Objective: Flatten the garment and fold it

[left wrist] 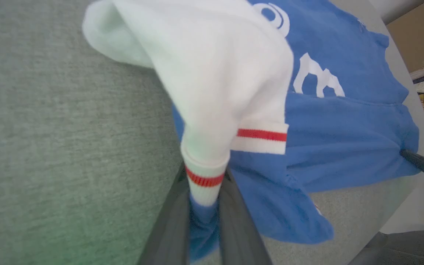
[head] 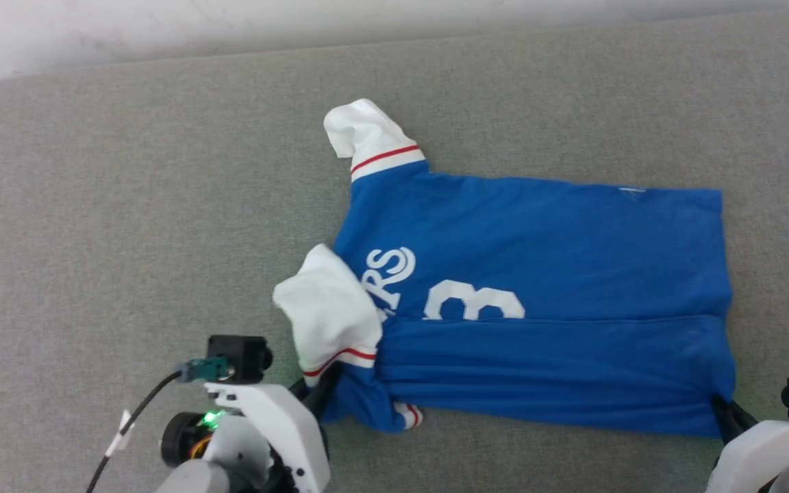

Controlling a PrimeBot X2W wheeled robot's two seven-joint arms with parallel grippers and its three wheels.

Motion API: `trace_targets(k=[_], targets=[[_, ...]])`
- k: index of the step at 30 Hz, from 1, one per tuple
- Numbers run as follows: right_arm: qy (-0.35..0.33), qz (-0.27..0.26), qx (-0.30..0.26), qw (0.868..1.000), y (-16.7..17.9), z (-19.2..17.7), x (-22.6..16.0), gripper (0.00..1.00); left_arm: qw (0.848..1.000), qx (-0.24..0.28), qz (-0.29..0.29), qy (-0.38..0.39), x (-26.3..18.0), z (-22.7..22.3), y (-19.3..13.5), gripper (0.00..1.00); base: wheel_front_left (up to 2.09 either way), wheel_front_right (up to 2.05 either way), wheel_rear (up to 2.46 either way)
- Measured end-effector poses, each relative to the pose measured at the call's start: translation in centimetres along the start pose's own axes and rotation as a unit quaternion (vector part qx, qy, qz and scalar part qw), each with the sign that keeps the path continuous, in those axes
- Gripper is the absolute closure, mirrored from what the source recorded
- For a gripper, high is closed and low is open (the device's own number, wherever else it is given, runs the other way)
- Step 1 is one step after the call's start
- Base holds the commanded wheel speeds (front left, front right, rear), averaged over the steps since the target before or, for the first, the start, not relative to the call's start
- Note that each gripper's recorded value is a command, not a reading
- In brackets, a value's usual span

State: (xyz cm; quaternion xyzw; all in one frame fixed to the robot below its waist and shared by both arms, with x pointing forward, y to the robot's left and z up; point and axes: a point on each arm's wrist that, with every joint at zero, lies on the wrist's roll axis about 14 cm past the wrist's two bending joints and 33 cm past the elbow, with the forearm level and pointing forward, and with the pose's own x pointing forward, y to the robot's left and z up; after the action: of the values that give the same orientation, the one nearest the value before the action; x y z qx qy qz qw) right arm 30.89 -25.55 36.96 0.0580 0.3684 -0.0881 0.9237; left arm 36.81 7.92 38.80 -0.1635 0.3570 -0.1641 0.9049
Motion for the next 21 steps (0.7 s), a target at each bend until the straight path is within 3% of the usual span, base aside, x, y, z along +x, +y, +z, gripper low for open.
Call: trace_targets(k=[11, 21], targets=[[-0.004, 0.038, -0.021, 0.999, 2.7, 1.0, -1.2, 1.0, 0.998, -0.046, 0.05, 0.003, -3.6, -2.2, 2.1, 1.0, 0.0, 0.0, 0.0], [0.053, 0.041, -0.03, 0.997, 2.5, -1.1, -2.8, 1.0, 0.994, -0.086, 0.06, 0.033, -6.6, -5.5, 1.9, 1.0, 0.0, 0.0, 0.0]])
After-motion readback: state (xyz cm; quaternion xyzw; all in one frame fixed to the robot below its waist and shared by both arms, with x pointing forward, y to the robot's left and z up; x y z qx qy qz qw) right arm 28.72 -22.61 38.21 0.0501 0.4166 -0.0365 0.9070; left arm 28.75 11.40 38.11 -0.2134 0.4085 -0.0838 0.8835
